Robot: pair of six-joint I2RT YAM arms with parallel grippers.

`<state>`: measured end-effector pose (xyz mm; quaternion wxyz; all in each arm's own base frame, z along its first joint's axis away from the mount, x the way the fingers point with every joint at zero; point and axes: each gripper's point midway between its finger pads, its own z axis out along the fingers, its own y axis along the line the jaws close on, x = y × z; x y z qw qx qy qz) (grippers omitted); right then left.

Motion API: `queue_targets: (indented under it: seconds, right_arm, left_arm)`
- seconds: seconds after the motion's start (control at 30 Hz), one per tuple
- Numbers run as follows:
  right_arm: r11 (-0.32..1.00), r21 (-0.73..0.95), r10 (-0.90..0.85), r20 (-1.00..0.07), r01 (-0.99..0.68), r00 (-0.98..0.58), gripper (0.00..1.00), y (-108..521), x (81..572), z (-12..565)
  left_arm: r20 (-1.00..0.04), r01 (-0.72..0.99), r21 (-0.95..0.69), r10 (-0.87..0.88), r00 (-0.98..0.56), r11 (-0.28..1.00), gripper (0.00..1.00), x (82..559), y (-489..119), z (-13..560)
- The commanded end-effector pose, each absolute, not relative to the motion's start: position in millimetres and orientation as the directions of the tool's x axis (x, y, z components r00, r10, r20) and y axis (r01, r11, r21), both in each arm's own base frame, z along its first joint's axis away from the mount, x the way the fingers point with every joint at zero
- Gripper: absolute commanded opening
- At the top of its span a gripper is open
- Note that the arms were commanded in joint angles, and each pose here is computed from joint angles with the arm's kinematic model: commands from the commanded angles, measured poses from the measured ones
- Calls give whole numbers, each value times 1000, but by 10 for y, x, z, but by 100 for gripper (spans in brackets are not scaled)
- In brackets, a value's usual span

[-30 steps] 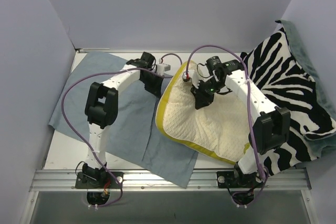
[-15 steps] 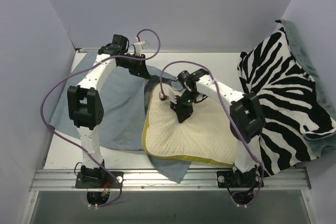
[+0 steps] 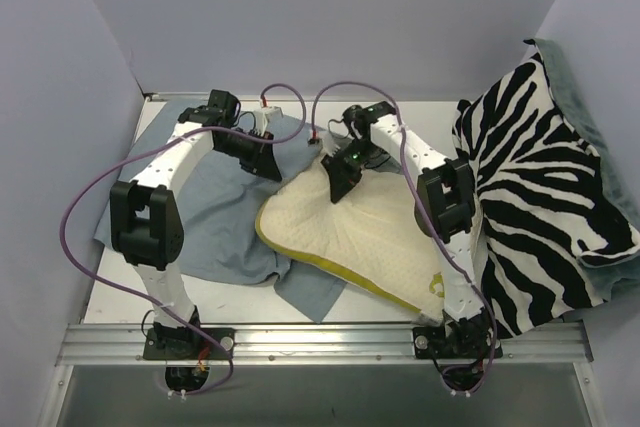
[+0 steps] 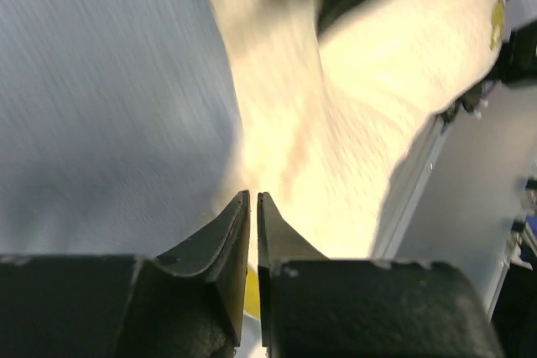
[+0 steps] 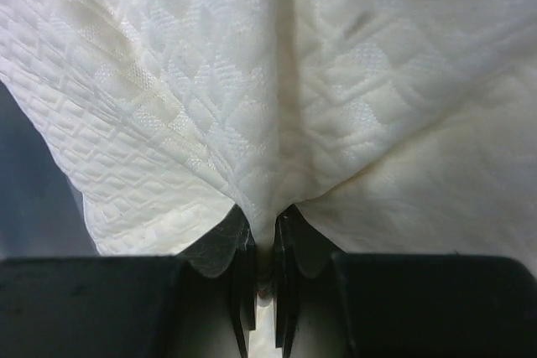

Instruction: Put the pillow into the pillowcase

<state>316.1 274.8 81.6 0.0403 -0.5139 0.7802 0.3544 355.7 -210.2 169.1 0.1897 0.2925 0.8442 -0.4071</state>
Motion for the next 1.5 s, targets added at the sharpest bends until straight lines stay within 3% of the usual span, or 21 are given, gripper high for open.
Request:
queue_targets:
  seconds: [0.0, 0.1, 0.23, 0.37, 0.4, 0.47, 0.5, 0.53, 0.63, 0.87, 1.03, 1.13, 1.17, 1.2, 1.27, 1.3, 1.47]
  right_arm:
    - [333, 579, -616, -464, -744, -637, 0, 2823, 3468, 1361]
    - [369, 553, -629, -444, -747, -639, 0, 2827, 3497, 1274]
    - [533, 524, -569, -360, -664, -740, 0, 2734, 3692, 907]
    - [571, 503, -530, -376, -648, -760, 0, 2673, 3831, 875]
    - [576, 500, -525, -380, -647, -761, 0, 2636, 3860, 853]
    - [569, 496, -526, -394, -656, -754, 0, 2620, 3889, 866]
    - [561, 500, -527, -399, -660, -750, 0, 2622, 3882, 876]
    - [554, 505, -530, -399, -662, -748, 0, 2616, 3864, 874]
    - [522, 521, -544, -406, -675, -734, 0, 2629, 3790, 876]
    - [498, 526, -571, -399, -689, -717, 0, 2567, 3638, 838]
    - [498, 522, -578, -396, -693, -714, 0, 2534, 3601, 839]
    - [500, 518, -576, -399, -693, -714, 0, 2528, 3614, 847]
    - [515, 502, -580, -393, -695, -714, 0, 2496, 3639, 816]
    - [524, 485, -587, -389, -700, -710, 0, 2480, 3651, 799]
    - [562, 432, -606, -365, -705, -707, 0, 2401, 3715, 690]
    - [607, 362, -623, -335, -708, -706, 0, 2289, 3787, 595]
    - [695, 273, -606, -277, -666, -746, 0, 2090, 3963, 401]
  left_arm:
    - [-614, 747, -539, 426, -665, 390, 16, 3166, -2142, 1882]
    - [-623, 790, -496, 486, -613, 360, 18, 3066, -2172, 1932]
    - [-604, 785, -506, 504, -618, 356, 18, 3079, -2193, 1993]
    - [-554, 714, -515, 452, -700, 474, 37, 3295, -2047, 1903]
    - [-586, 717, -463, 427, -689, 521, 48, 3428, -1969, 1892]
    - [-554, 675, -448, 410, -724, 586, 57, 3378, -1750, 1653]
    - [-587, 694, -388, 419, -693, 606, 62, 3391, -1683, 1665]
    - [-563, 682, -312, 450, -693, 661, 65, 3403, -1530, 1537]
    - [-505, 651, -283, 467, -726, 705, 71, 3246, -1360, 1218]
    - [-427, 559, -264, 424, -798, 786, 73, 3427, -1396, 760]
    - [-478, 598, -213, 451, -754, 773, 72, 3636, -1476, 659]
    - [-475, 618, -211, 473, -742, 757, 66, 3654, -1541, 578]
    - [-479, 627, -223, 477, -737, 746, 56, 3653, -1556, 590]
    - [-478, 633, -258, 473, -740, 730, 35, 3597, -1582, 636]
    - [-488, 653, -297, 477, -731, 696, 18, 3489, -1516, 880]
    - [-500, 666, -342, 472, -726, 662, 3, 3406, -1542, 1018]
    - [-495, 736, -392, 547, -675, 552, 0, 2917, -1220, 1604]
